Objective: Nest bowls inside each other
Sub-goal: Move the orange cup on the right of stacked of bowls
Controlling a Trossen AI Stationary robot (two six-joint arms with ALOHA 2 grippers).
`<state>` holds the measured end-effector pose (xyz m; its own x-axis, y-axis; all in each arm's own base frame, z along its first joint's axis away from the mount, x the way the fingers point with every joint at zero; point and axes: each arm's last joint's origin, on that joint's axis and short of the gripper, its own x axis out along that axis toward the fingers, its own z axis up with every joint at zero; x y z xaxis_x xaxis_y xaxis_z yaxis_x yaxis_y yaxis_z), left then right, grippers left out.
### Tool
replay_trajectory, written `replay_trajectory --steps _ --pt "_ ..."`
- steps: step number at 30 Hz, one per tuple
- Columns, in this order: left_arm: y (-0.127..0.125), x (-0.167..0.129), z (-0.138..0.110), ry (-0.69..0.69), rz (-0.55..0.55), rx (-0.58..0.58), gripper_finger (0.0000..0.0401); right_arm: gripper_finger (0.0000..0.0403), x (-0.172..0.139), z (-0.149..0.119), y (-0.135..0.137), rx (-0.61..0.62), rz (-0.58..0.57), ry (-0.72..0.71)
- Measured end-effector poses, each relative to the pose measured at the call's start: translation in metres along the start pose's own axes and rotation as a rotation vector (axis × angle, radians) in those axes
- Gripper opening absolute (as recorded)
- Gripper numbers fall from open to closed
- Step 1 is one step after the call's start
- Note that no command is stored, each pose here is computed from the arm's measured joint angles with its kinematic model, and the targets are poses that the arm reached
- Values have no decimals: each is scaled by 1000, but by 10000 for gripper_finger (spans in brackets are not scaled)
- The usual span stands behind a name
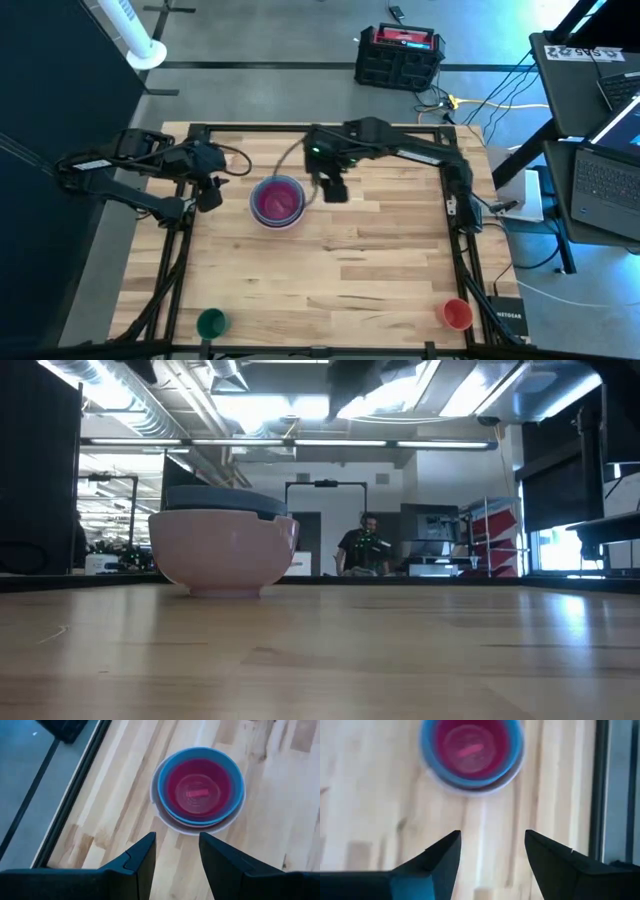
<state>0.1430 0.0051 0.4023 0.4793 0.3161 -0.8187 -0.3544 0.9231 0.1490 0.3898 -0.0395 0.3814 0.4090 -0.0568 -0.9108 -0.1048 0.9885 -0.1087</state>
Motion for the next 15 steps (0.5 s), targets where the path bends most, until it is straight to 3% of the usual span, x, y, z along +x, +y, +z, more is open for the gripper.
replay_trajectory --steps 7,15 --pt "-8 -3 -2 -8 -32 37 134 209 -24 -36 64 86 49 30" --pt "-16 -6 -4 -17 -68 91 134 209 -28 -114 129 201 86 84"
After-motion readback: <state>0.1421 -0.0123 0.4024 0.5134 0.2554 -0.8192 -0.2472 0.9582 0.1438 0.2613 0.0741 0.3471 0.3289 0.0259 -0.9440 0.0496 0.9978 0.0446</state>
